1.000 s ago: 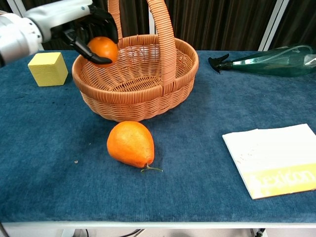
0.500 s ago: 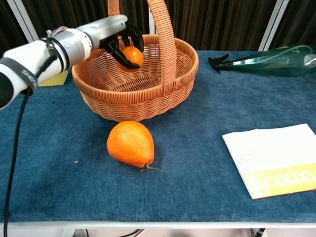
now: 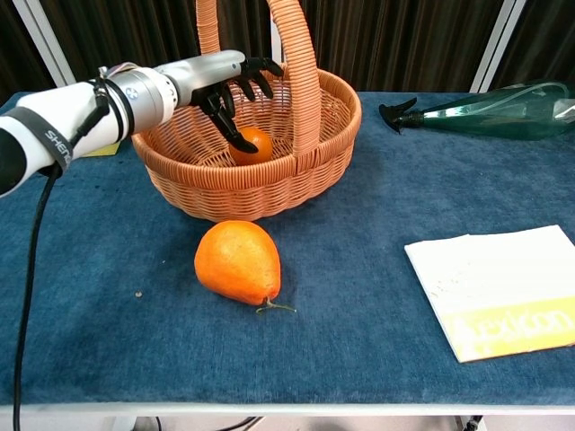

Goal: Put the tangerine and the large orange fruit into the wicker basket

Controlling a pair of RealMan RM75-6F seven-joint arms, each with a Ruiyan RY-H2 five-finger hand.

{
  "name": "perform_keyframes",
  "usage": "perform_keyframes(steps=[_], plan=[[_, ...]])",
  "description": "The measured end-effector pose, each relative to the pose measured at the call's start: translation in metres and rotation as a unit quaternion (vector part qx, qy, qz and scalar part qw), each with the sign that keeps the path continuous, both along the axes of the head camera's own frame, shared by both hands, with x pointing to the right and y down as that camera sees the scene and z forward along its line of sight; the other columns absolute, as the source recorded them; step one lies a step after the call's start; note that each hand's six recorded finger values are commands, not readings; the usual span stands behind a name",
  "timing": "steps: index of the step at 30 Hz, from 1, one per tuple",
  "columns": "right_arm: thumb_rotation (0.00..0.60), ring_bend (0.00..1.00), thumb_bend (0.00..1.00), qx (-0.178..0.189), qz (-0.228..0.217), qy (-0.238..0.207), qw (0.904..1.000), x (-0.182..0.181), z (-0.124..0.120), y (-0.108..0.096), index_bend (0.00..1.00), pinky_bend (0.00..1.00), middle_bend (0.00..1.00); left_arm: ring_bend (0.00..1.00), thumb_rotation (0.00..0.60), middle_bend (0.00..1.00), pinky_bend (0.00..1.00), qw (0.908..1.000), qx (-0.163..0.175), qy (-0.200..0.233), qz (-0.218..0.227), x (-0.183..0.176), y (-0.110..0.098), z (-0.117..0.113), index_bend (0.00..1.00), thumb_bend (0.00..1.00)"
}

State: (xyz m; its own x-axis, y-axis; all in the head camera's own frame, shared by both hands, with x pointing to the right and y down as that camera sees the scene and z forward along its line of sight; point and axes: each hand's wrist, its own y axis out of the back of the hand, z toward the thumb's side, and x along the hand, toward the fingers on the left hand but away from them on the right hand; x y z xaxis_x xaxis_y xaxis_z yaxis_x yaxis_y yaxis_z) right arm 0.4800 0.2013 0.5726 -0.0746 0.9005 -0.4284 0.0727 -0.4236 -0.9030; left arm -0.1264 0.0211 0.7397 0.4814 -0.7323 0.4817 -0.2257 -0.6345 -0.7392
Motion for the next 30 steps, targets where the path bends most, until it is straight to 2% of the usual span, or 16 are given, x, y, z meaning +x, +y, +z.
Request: perform_keyframes(steps=[7, 16, 20, 23, 26, 30], plan=[[0.6, 0.0, 0.29, 0.0, 0.001, 0.001, 1.0, 0.001, 0.0, 0.0, 0.0, 0.0, 0.0, 0.21, 0.6, 0.26, 0.38, 0.9996, 0.021, 0.003, 0.016, -0.01, 0.006, -0.027, 0.21, 0.13], [0.6, 0.0, 0.29, -0.005, -0.003, 0.001, 1.0, -0.003, 0.003, 0.0, 0.0, 0.0, 0.0, 0.22, 0.6, 0.28, 0.38, 0.9982, 0.058, -0.01, 0.017, -0.051, 0.028, -0.084, 0.29, 0.15], [0.6, 0.0, 0.29, -0.006, -0.003, 0.001, 1.0, -0.004, 0.004, 0.001, 0.0, 0.0, 0.0, 0.24, 0.6, 0.31, 0.4, 0.9961, 0.083, -0.023, -0.014, -0.093, 0.049, -0.115, 0.32, 0.15], [0.6, 0.0, 0.29, -0.004, -0.002, 0.001, 1.0, -0.003, 0.003, 0.0, 0.0, 0.0, 0.0, 0.3, 0.6, 0.37, 0.44, 0.9942, 0.088, -0.045, -0.042, -0.131, 0.071, -0.126, 0.37, 0.19], [0.6, 0.0, 0.29, -0.003, -0.002, 0.001, 1.0, -0.003, 0.002, 0.001, 0.0, 0.0, 0.0, 0.3, 0.6, 0.4, 0.45, 0.9929, 0.07, -0.076, -0.06, -0.167, 0.098, -0.125, 0.41, 0.21], [0.6, 0.0, 0.29, -0.002, 0.0, 0.001, 1.0, -0.002, 0.001, 0.0, 0.0, 0.0, 0.0, 0.31, 0.6, 0.41, 0.46, 0.9921, 0.041, -0.095, -0.071, -0.197, 0.129, -0.119, 0.43, 0.21]])
